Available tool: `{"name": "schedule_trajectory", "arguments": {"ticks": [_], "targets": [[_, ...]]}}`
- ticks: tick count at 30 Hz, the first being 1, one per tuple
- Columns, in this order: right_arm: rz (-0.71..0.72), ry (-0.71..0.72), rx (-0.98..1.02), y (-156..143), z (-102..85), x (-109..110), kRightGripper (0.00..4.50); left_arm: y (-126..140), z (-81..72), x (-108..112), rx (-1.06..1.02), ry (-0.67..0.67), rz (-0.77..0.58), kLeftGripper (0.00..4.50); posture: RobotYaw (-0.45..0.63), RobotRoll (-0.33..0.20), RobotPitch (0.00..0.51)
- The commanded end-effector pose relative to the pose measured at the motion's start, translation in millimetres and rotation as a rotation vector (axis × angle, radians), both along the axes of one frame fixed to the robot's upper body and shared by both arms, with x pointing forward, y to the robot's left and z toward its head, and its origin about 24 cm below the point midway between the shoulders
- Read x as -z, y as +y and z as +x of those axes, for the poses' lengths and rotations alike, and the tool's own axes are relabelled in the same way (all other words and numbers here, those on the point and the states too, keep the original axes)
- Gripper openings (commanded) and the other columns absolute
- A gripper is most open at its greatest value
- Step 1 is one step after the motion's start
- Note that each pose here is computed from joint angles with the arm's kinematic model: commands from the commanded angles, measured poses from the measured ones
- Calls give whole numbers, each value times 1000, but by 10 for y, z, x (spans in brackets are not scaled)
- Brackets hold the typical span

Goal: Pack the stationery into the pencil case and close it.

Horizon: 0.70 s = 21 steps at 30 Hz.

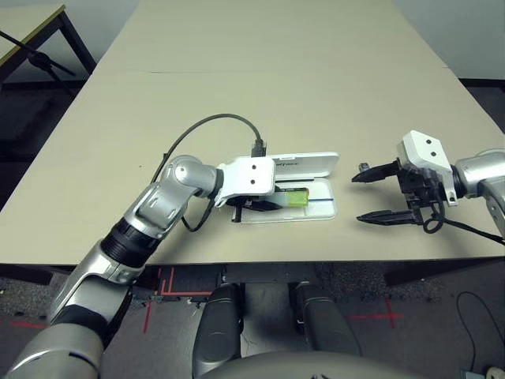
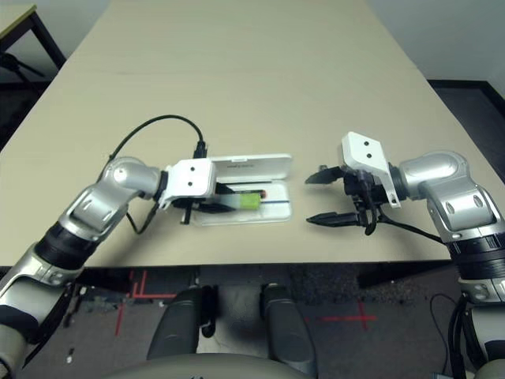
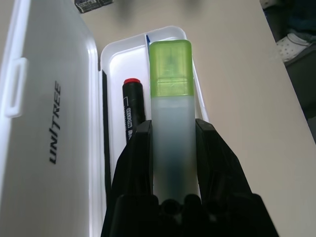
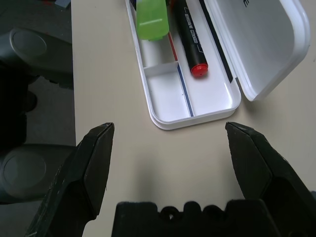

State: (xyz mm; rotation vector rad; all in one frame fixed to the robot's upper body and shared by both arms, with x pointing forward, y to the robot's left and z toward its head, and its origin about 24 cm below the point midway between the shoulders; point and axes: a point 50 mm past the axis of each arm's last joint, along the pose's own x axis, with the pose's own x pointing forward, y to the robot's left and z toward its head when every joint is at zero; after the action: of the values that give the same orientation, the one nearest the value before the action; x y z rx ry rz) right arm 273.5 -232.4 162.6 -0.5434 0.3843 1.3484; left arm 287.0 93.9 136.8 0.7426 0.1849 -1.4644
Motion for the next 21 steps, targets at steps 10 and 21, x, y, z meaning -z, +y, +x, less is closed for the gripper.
{"name": "schedule_trajectory", "arguments": {"ticks": [10, 21], "targets": [[18, -11, 7, -4, -23, -54, 4500, -6, -6, 96, 2, 47, 26, 2123, -72, 0, 135], [35, -10, 17, -15, -7, -96, 4500, 181, -34, -9, -33, 36, 29, 4441, -74, 0, 128]]}}
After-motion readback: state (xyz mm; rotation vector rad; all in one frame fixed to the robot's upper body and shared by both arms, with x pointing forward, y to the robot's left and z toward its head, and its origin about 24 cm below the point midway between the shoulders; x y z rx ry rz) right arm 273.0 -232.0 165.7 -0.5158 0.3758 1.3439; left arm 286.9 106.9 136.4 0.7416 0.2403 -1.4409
